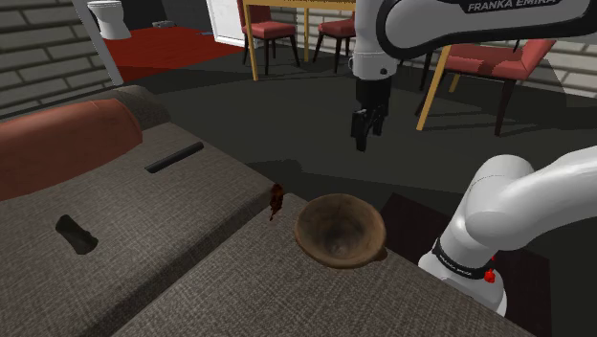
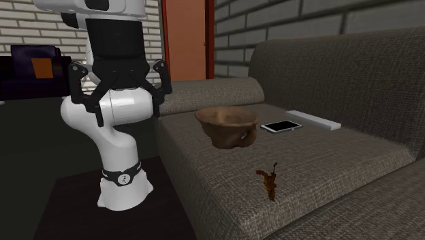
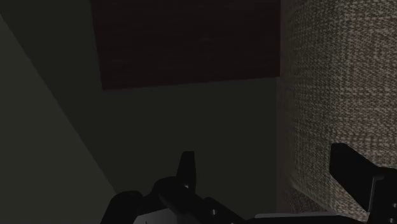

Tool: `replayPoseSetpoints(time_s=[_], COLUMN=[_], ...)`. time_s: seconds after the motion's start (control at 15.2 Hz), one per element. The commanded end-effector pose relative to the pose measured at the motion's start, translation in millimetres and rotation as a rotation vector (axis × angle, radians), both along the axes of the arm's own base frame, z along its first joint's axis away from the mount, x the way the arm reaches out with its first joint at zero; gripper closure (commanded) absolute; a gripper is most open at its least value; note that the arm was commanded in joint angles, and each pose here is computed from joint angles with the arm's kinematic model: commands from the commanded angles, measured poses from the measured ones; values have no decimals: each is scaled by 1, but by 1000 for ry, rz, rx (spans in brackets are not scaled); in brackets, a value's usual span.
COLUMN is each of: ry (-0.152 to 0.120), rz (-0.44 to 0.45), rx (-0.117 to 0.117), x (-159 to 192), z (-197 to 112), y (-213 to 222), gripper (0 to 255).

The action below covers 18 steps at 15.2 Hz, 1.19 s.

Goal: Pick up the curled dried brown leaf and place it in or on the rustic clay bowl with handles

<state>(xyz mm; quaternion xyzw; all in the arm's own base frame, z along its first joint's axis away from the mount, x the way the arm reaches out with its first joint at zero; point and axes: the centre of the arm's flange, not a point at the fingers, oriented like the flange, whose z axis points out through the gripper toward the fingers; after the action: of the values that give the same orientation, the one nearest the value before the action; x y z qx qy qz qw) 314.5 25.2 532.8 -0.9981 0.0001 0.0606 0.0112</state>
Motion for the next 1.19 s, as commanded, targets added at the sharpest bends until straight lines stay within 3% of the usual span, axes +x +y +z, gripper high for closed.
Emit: replayPoseSetpoints(time_s=[0.0,0.53,1.12], ry=[0,-58,-122], rz=[0,-370,-787], rx=[0,-125,-265], x=[0,7,65], z=[0,-18,-53], y=[0,116,230], gripper=[0,0,0])
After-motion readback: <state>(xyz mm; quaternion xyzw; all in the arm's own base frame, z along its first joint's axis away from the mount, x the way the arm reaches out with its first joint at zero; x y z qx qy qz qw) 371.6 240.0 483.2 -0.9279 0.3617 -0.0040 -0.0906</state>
